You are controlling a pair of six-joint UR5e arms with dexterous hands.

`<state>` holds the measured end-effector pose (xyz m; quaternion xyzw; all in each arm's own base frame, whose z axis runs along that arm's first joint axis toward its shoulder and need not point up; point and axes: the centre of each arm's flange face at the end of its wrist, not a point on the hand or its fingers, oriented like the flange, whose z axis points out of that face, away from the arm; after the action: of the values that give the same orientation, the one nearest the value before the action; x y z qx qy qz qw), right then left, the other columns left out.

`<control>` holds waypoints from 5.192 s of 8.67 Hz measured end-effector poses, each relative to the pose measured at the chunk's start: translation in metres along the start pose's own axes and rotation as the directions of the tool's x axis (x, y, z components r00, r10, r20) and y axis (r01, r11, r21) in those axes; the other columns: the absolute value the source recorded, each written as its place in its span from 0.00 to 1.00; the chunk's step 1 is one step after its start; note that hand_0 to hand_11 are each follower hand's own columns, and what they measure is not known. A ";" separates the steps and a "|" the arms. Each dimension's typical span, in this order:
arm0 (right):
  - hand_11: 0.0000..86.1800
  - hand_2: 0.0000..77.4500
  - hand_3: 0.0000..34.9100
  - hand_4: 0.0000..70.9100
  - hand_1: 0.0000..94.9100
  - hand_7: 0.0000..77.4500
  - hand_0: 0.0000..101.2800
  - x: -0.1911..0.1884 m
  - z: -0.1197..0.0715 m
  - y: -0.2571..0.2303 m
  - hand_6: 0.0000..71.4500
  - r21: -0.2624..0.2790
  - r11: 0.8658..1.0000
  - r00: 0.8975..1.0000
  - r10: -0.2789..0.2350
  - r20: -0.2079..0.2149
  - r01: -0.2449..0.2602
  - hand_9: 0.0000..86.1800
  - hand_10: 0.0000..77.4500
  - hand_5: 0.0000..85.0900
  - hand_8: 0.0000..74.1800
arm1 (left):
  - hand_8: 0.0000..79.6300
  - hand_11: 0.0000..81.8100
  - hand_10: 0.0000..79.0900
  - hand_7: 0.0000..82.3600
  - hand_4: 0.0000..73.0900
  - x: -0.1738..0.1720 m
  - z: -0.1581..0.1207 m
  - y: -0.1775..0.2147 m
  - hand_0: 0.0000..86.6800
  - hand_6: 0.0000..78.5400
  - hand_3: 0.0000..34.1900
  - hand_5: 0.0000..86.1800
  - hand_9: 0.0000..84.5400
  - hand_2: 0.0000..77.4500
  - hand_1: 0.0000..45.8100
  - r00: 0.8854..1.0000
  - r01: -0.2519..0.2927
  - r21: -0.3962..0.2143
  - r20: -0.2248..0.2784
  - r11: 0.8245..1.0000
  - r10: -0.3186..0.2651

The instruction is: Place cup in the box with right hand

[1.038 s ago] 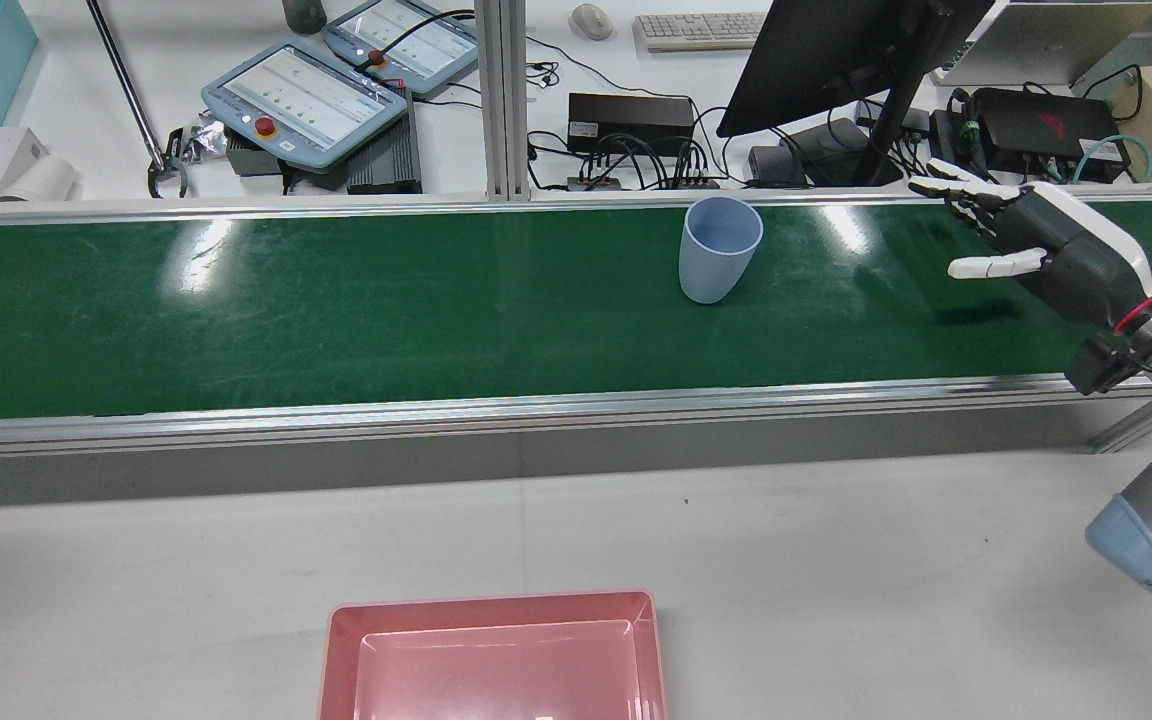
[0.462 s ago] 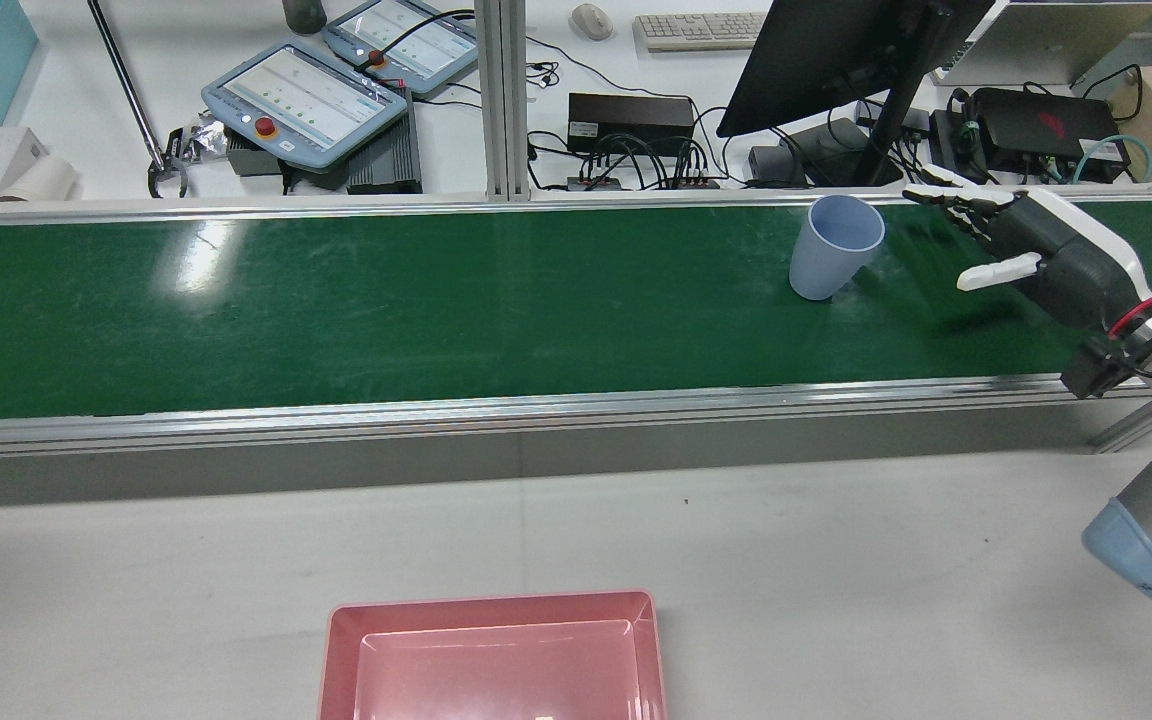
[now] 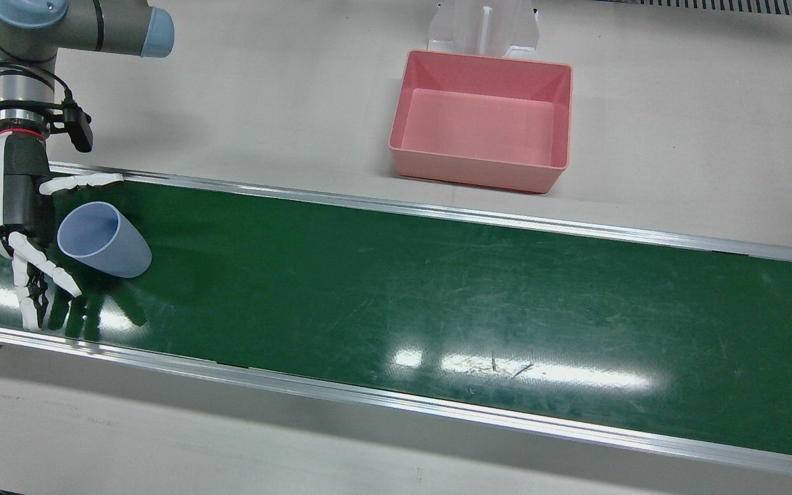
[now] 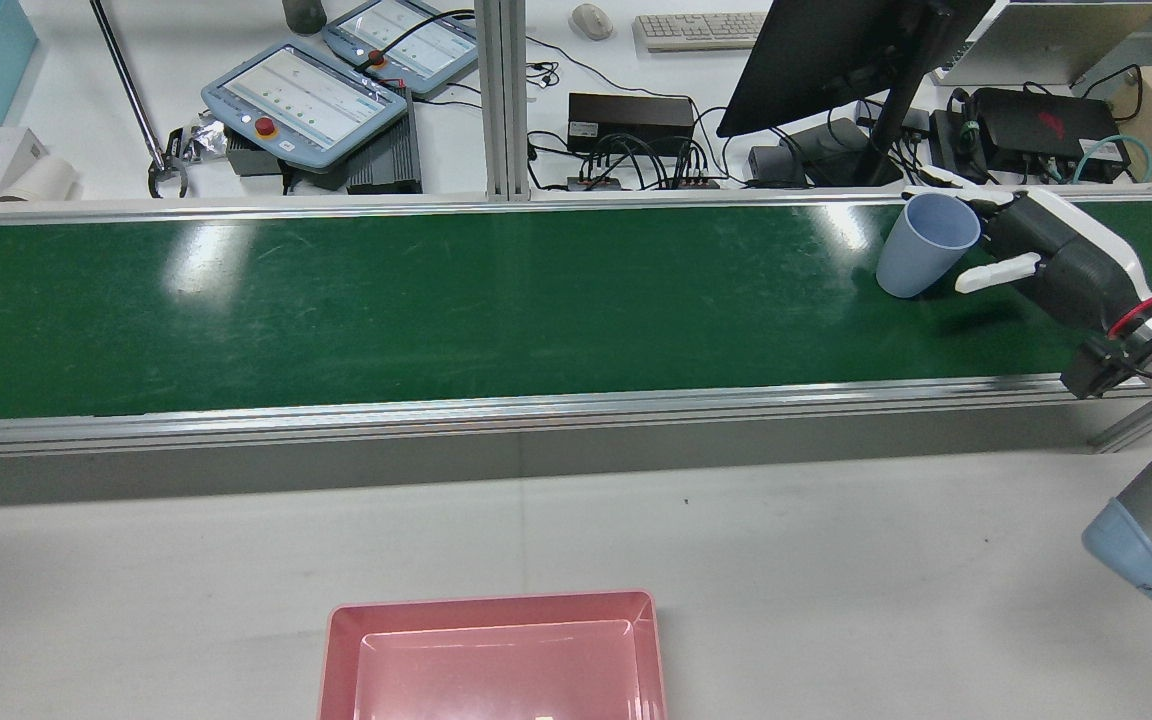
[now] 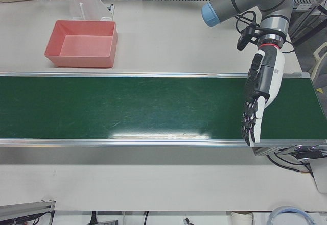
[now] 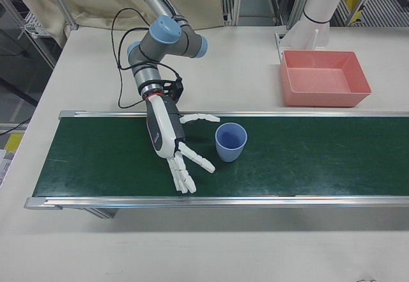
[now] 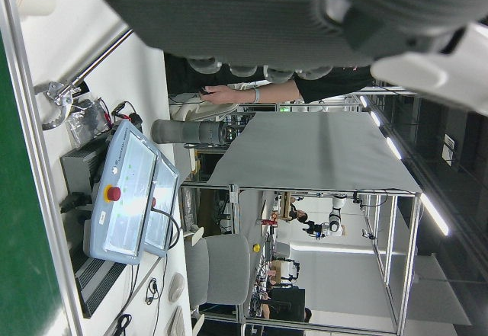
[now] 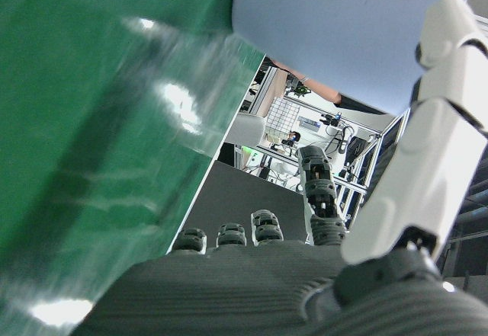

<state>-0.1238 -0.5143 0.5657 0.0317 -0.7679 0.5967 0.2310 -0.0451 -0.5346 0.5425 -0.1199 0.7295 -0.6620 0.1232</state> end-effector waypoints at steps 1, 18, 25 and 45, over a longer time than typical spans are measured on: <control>0.06 0.02 0.06 0.12 0.21 0.15 0.45 -0.001 0.000 0.000 0.03 0.000 1.000 1.000 0.001 0.002 -0.001 0.06 0.02 0.04 0.01 | 0.00 0.00 0.00 0.01 0.01 0.000 0.000 0.000 0.00 0.01 0.00 0.00 0.00 0.01 0.01 1.000 0.000 0.000 0.000 1.000 0.000; 0.48 0.50 0.00 0.32 0.18 0.90 0.60 0.071 -0.076 0.353 0.39 -0.517 0.852 0.994 0.033 -0.106 -0.084 0.72 0.34 0.19 0.49 | 0.00 0.00 0.00 0.01 0.01 0.000 0.000 0.000 0.00 0.01 0.00 0.01 0.00 0.01 0.01 1.000 0.000 0.000 0.001 1.000 0.000; 0.05 0.50 0.00 0.22 0.18 0.44 0.46 0.168 -0.142 0.432 0.06 -0.579 0.807 0.978 -0.010 -0.209 -0.115 0.02 0.01 0.02 0.01 | 0.00 0.00 0.00 0.01 0.01 0.000 0.000 0.000 0.00 0.01 0.00 0.01 0.00 0.01 0.01 1.000 0.000 0.000 0.000 1.000 0.000; 0.08 0.22 0.00 0.22 0.01 0.12 0.08 -0.017 -0.095 0.267 0.05 -0.443 0.888 0.988 -0.155 -0.024 0.128 0.01 0.06 0.01 0.01 | 0.00 0.00 0.00 0.01 0.01 0.000 0.000 -0.001 0.00 0.01 0.00 0.00 0.00 0.01 0.01 1.000 0.000 0.001 0.000 1.000 0.000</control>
<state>-0.1650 -0.3535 0.3351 0.0171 -0.8711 0.3902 0.2976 -0.0451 -0.5344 0.5434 -0.1201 0.7292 -0.6623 0.1233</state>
